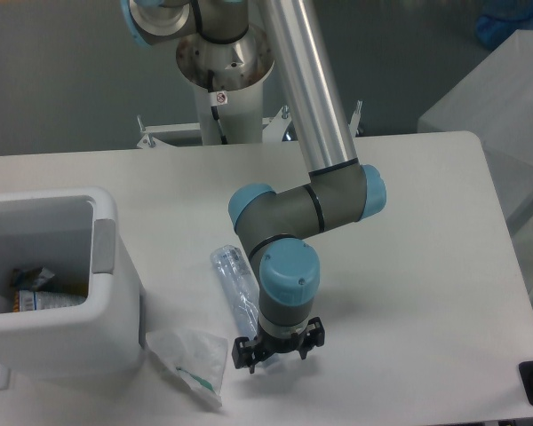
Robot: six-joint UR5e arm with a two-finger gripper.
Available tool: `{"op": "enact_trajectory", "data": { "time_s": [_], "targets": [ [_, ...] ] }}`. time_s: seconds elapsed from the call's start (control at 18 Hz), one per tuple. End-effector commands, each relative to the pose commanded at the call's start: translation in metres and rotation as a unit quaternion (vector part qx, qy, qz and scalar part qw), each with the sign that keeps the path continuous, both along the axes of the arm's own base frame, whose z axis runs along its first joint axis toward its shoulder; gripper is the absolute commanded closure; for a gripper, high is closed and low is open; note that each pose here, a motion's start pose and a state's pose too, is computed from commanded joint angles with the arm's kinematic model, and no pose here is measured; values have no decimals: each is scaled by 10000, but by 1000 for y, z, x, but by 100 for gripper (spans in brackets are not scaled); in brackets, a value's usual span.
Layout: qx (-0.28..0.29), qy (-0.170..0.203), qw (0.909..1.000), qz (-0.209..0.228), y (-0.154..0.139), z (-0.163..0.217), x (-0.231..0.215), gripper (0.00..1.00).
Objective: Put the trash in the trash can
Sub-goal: 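Align the gripper over the bottle's cap end and close on it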
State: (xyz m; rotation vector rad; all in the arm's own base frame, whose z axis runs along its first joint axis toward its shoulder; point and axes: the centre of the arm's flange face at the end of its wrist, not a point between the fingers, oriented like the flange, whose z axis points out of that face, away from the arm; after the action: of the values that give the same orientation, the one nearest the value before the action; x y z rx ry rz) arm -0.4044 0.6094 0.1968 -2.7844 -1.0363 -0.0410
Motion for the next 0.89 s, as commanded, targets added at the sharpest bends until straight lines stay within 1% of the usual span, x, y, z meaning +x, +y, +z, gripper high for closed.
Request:
{"op": "enact_trajectory", "data": {
  "time_s": [0.06,0.17,0.39,0.78,0.89],
  "targets": [
    [-32,21,10000,-2,0,-1,0,9],
    [-144,90,9999,16,-1,-6,-1,18],
    [-272,167,9995,-11,2,-12,3,26],
    [-255,170,9995,4,3,-10,3,33],
    [-271,164,9995,4,2,-12,3,38]
  ]
}}
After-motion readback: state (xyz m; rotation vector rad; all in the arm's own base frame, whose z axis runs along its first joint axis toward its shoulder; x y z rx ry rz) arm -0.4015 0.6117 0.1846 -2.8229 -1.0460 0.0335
